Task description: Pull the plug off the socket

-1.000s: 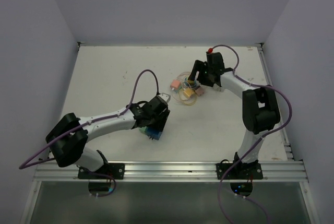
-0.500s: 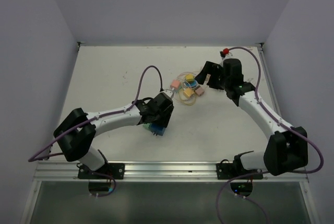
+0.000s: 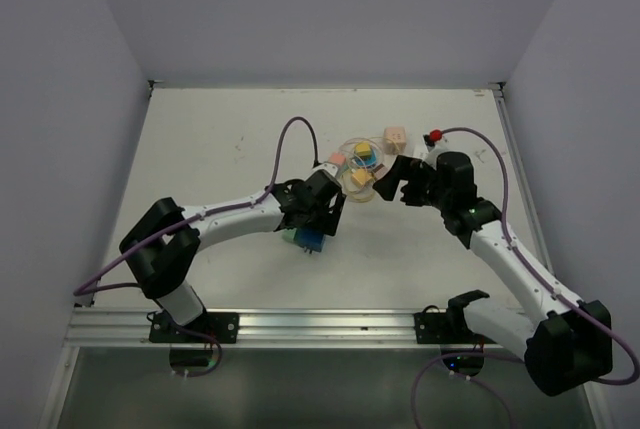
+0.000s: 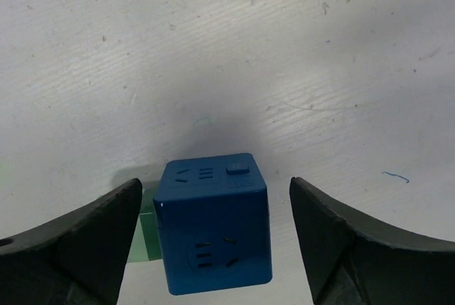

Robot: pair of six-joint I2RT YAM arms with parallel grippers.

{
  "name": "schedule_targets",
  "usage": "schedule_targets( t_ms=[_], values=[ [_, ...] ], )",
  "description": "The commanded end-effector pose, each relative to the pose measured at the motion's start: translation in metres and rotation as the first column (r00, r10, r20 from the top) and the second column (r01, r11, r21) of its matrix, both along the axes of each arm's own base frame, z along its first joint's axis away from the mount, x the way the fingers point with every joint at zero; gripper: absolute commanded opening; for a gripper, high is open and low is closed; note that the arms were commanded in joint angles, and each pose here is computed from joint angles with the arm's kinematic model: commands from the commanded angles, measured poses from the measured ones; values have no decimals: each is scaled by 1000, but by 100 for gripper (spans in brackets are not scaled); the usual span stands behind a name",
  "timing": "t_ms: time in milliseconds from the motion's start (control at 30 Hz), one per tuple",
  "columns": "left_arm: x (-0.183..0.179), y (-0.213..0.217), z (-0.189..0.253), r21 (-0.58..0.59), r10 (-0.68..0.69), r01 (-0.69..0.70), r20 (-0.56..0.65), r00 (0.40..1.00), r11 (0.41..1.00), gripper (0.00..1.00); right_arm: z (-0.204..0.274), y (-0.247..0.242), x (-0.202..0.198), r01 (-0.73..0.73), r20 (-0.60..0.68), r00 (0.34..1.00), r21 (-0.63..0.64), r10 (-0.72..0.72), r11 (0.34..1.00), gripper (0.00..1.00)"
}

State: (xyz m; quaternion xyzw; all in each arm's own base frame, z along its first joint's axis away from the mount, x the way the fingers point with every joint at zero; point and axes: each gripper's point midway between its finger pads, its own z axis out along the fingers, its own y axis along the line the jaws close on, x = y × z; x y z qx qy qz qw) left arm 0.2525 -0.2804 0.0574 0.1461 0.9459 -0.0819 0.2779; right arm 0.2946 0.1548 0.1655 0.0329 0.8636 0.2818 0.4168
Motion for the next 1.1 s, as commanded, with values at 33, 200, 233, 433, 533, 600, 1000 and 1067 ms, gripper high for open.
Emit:
schedule_targets(
  t_ms=[33, 200, 233, 433, 533, 600, 1000, 1067],
  values=[
    [23, -16, 43, -89, 61, -53, 93, 994, 995, 92, 8, 16, -15, -78, 47, 996, 15, 77, 997, 91],
    [36, -9, 86, -127, 104, -83, 168, 980, 988, 100, 0, 40, -31, -155, 51, 987, -17, 156, 988, 92],
    [38, -4, 91, -130, 112, -90, 175, 978, 987, 100, -1, 46, -34, -175, 52, 983, -18, 176, 984, 92],
    [63, 62, 122, -179, 226, -190, 211, 951, 965, 100, -12, 74, -47, -300, 46, 951, -103, 305, 949, 94],
    [67, 104, 129, -156, 279, -246, 241, 930, 957, 100, -15, 88, -50, -370, 39, 924, -154, 380, 916, 94],
    [66, 134, 127, -133, 314, -289, 255, 914, 948, 100, -16, 99, -51, -430, 33, 894, -213, 447, 877, 95],
    [29, 223, 90, -68, 420, -425, 359, 834, 902, 100, -54, 139, -57, -748, -167, 577, -503, 799, 434, 98],
    [29, 227, 89, -63, 427, -436, 370, 825, 898, 100, -60, 144, -54, -765, -203, 544, -518, 814, 382, 98]
  ],
)
